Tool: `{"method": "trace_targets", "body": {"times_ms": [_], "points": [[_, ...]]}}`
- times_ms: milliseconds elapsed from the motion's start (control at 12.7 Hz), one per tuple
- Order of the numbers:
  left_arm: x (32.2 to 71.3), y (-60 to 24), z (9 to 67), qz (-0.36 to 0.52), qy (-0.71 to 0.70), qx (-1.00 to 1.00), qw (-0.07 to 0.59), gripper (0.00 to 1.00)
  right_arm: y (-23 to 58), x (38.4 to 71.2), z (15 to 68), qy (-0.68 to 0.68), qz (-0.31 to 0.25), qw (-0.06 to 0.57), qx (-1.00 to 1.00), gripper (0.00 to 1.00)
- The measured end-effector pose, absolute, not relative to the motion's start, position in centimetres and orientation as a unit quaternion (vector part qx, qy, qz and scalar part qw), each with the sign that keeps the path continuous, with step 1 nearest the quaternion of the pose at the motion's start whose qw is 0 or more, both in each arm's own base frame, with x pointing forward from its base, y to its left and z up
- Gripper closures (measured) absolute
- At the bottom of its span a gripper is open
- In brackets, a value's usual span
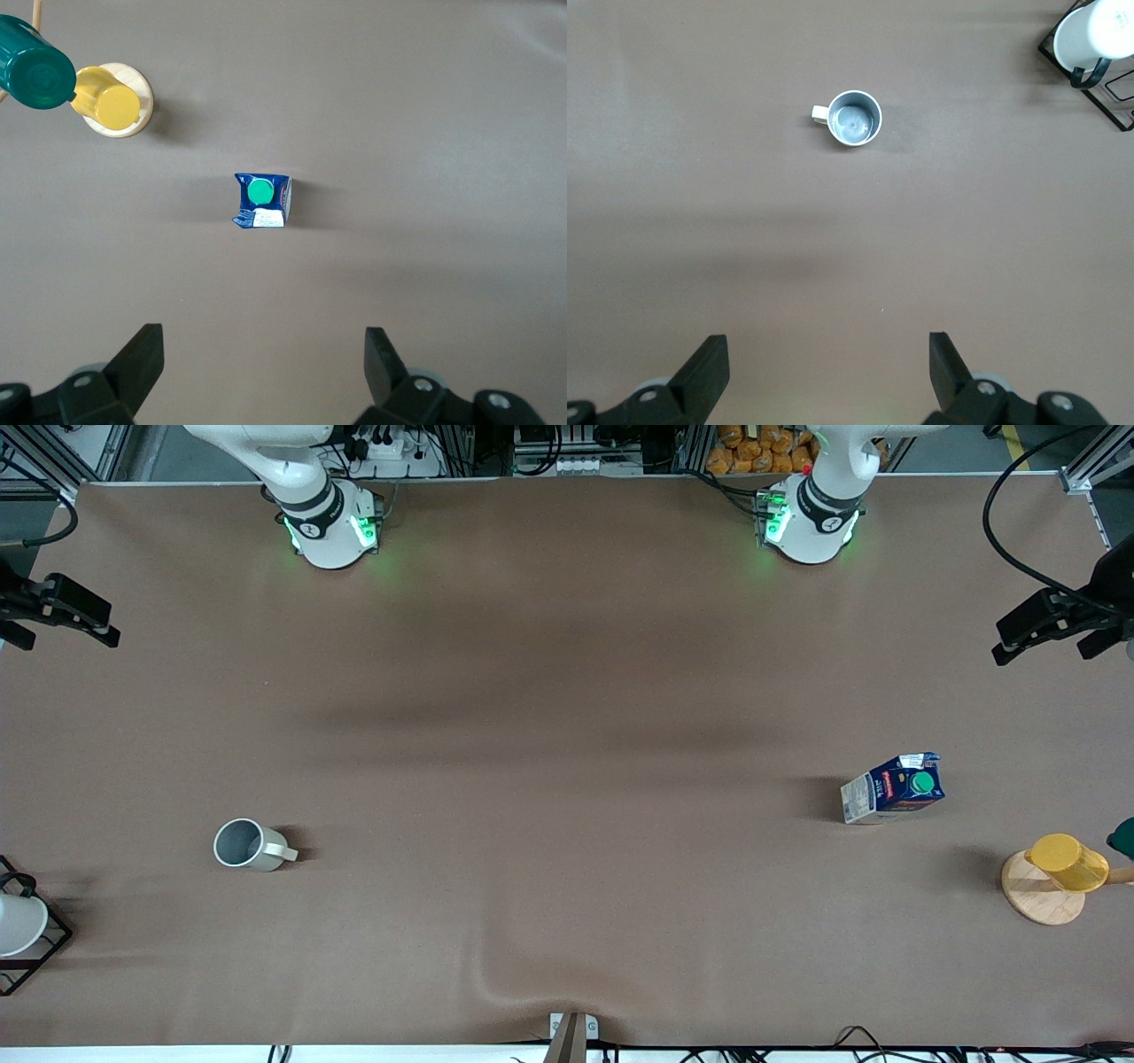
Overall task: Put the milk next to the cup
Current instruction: 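Move the left gripper toward the blue milk carton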
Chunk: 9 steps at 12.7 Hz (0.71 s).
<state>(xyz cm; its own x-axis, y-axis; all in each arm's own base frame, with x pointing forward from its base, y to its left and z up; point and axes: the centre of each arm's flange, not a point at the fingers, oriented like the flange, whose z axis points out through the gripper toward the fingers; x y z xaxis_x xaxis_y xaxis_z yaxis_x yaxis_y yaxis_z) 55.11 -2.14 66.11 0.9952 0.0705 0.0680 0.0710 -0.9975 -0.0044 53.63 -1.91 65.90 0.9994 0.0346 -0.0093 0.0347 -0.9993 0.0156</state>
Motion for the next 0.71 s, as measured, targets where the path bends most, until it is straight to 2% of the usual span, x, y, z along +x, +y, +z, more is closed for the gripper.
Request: {"method": "trace_targets", "body": {"times_ms": [473, 709], "points": [[55.2, -1.6, 65.0, -0.010, -0.039, -0.999, 0.011, 0.00, -1.9, 53.7, 66.0, 0.004, 0.000, 0.008, 1.000, 0.00], [57.9, -1.4, 60.8, 0.006, -0.039, -0.999, 0.013, 0.00, -1.9, 53.8, 66.0, 0.003, 0.001, 0.008, 1.000, 0.00]]}}
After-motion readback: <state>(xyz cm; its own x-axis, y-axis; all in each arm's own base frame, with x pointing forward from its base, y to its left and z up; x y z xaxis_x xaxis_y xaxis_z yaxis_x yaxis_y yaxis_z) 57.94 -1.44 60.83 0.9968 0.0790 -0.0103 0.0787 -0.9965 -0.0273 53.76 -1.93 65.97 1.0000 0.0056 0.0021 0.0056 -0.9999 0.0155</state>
